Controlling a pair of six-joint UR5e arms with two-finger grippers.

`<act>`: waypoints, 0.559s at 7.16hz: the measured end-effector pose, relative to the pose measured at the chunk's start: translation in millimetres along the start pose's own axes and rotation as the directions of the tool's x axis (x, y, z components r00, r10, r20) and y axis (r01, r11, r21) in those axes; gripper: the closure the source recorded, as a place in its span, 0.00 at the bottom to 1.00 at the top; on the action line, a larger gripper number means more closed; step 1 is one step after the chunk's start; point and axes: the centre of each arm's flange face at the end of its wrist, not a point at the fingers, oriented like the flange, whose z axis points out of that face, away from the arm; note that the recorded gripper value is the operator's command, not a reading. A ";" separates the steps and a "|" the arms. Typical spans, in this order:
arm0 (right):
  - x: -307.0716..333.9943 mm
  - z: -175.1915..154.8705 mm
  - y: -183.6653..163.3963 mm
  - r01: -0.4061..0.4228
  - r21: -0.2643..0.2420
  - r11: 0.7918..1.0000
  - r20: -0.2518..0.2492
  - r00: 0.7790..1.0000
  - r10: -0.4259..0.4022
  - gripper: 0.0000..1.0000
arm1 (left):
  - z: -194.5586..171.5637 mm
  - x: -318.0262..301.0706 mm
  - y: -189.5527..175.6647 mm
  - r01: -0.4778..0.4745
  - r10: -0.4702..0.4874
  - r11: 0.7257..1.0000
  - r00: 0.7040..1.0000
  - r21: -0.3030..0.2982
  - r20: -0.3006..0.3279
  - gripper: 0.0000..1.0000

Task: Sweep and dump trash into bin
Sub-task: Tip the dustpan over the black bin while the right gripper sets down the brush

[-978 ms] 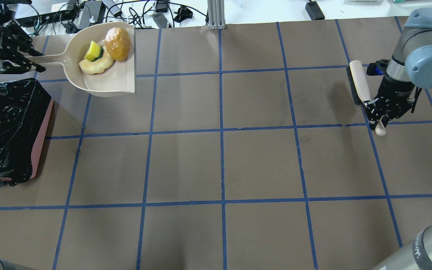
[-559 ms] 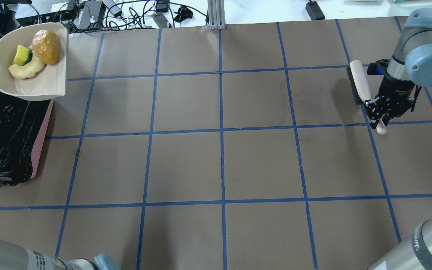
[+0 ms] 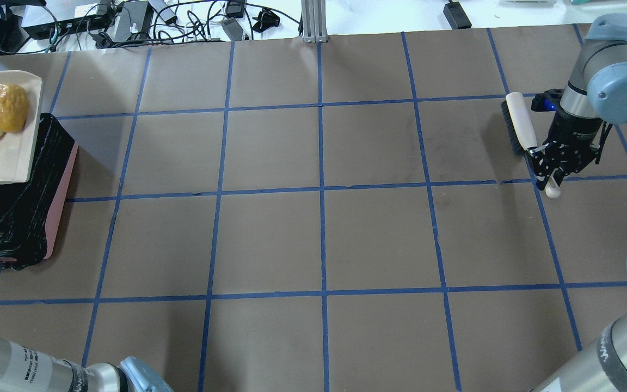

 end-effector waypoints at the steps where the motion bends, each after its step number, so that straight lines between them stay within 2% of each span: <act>1: 0.3 -0.4 -0.4 -0.001 0.001 1.000 -0.001 1.000 0.001 0.05 | -0.5 0.1 -20.1 -0.032 0.032 0.999 0.999 0.013 -0.002 1.00; 2: 0.5 -1.8 -0.4 -0.002 0.004 1.000 -0.002 1.000 0.002 0.00 | 1.2 0.0 -38.7 -0.064 0.064 0.998 0.998 0.021 -0.004 1.00; 4: 1.5 -17.1 3.6 -0.008 0.032 0.999 -0.014 1.000 0.009 0.00 | 7.2 0.1 -66.5 -0.124 0.125 0.991 0.992 0.053 -0.019 1.00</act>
